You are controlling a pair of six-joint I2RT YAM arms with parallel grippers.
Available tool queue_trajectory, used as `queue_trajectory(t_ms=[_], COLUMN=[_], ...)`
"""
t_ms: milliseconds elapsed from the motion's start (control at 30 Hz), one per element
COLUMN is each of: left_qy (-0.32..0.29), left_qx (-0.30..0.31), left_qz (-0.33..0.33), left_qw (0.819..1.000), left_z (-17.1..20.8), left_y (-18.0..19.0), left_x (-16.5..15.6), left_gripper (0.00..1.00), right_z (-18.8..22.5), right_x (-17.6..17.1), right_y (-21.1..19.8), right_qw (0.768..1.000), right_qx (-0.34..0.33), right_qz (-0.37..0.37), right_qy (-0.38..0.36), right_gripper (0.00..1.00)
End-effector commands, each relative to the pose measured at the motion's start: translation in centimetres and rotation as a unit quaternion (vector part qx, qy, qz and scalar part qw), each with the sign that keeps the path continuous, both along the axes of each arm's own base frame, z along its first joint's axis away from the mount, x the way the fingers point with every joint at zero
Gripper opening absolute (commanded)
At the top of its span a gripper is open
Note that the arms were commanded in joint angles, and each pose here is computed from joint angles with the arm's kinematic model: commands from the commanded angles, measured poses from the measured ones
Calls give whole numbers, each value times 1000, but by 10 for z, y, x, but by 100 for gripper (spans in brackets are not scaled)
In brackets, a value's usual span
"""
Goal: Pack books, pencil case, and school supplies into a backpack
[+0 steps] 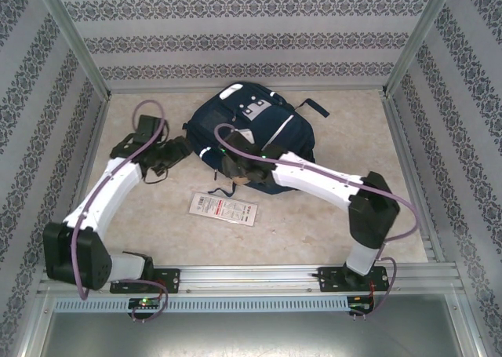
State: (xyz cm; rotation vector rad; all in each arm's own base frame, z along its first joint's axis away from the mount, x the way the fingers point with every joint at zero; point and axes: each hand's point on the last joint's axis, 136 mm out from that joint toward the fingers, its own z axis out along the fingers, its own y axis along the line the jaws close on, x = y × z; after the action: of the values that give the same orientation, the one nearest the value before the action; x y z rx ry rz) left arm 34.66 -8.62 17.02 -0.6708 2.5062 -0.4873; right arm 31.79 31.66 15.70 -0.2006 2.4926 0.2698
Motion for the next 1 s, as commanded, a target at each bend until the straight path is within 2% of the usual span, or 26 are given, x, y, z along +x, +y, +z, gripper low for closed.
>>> queue_trajectory(t_ms=[0,267,433,600,800,967], left_qy=[-50,-73,-88,-101,-109,-96], left_qx=[31,74,128,190,275,315], left_qz=[-72,-219,-312,-374,-423,-425], left_qw=[996,970,937,902,856,843], left_z=[18,10,2,-12,-29,-47], left_y=[-44,-145,-201,-243,-274,-278], left_x=[27,46,47,51,58,67], left_gripper=[79,71,66,64,63,60], right_z=[20,24,25,26,23,23], right_x=[4,-16,-33,-43,-46,-47], right_y=[-49,-155,-204,-225,-228,-228], right_qw=[997,982,972,967,966,966], right_qx=[5,9,13,16,17,23], right_qz=[-71,-182,-229,-249,-252,-254], right_qy=[-34,-44,-52,-54,-51,-50], right_gripper=[48,48,48,49,50,50])
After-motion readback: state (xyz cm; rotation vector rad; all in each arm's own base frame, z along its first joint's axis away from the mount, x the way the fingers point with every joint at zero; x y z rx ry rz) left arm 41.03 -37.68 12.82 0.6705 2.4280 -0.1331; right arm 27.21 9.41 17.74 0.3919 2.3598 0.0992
